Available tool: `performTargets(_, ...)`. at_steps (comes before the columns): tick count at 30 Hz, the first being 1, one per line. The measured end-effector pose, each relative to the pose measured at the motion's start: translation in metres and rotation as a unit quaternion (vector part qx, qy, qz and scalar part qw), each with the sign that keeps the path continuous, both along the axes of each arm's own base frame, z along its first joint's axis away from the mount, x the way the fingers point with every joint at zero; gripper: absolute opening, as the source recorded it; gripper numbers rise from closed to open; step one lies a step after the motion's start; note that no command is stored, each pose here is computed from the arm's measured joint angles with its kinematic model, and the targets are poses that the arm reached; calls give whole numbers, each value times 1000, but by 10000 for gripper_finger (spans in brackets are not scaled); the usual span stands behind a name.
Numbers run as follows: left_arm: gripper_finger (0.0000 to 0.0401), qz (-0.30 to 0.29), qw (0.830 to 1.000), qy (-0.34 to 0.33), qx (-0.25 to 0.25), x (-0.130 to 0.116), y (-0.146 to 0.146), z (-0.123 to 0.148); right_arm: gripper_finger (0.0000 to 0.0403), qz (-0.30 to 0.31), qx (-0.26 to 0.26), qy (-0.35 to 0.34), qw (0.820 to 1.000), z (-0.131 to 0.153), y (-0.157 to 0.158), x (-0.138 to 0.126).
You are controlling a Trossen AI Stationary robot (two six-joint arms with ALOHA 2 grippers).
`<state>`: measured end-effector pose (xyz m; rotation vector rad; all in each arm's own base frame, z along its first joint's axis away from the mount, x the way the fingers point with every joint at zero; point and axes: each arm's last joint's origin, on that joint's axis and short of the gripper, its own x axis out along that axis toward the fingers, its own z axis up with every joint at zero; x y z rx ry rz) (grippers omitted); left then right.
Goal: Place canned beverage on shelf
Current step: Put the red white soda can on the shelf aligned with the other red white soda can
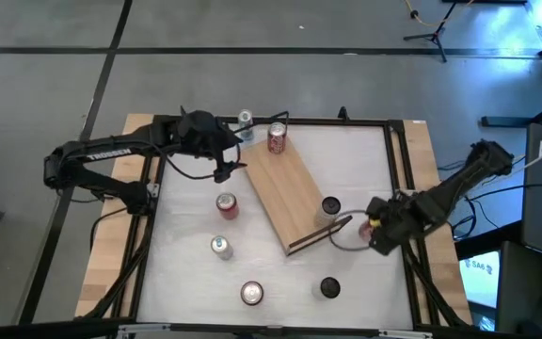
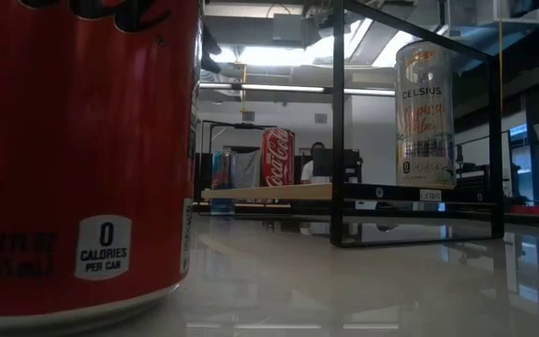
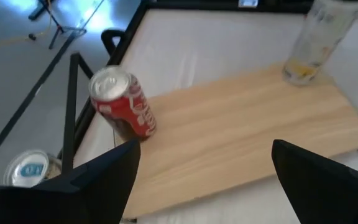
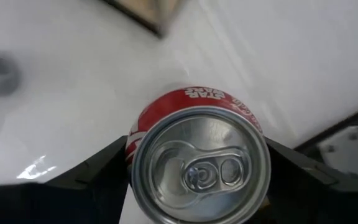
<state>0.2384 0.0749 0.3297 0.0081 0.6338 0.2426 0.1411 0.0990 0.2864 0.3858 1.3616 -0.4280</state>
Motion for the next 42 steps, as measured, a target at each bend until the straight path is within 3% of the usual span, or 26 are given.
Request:
performTargets(15, 353, -14, 999, -26, 31, 5, 2, 4, 294, 19, -36, 14, 999, 8, -85, 17)
performTargets(26, 353, -13, 999, -26, 31, 5, 2, 4, 295, 51, -72, -52, 995, 12, -146, 30)
performTargets(33, 353, -13, 999, -26, 30, 5, 2, 4, 295, 66, -84, -58, 993, 12, -180, 35)
performTargets(42, 353, -11, 999, -29, 29, 5, 3, 4, 296, 143, -94, -76, 982, 40, -210, 83)
